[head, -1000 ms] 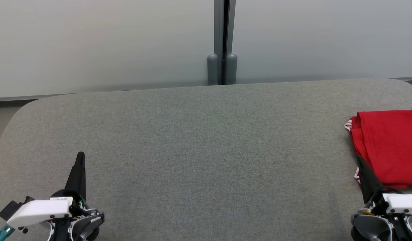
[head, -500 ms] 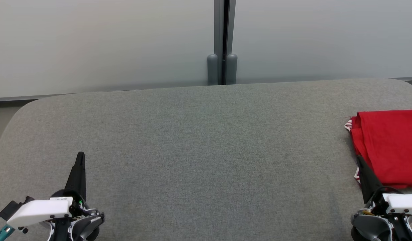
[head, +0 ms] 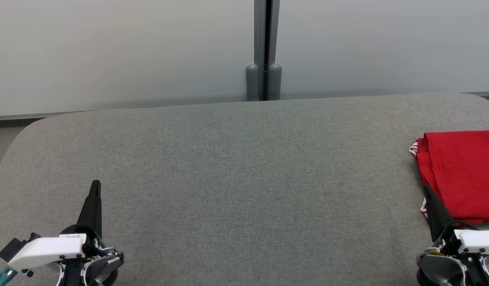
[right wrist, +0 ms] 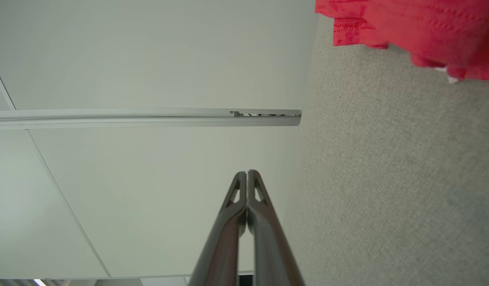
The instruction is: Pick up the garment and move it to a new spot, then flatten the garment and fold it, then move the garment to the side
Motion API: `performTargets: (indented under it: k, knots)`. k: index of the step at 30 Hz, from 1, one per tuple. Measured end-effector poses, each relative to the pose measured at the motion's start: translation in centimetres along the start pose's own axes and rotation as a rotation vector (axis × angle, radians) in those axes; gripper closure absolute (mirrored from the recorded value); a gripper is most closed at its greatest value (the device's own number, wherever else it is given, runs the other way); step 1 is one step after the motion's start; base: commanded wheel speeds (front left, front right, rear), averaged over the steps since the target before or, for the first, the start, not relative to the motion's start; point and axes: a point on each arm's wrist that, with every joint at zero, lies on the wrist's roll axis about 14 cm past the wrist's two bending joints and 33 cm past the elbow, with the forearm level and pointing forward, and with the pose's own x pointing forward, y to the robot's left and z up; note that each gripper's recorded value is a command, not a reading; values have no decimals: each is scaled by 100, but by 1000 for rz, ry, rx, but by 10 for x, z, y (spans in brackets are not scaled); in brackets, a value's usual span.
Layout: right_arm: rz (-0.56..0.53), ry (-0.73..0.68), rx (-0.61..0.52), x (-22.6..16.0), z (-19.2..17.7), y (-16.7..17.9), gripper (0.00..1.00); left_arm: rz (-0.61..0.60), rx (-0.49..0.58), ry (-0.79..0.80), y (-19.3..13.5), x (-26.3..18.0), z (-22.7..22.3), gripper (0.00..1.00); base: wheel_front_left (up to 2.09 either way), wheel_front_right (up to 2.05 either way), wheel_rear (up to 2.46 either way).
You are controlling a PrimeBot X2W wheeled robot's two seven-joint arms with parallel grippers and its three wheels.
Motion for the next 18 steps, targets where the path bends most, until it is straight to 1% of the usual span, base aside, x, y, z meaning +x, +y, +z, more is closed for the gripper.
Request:
performTargets:
  k: [18]
  knots:
    - [0,0,0,0,0,0,100,0,0,0,0,0,0,100,0,0,0]
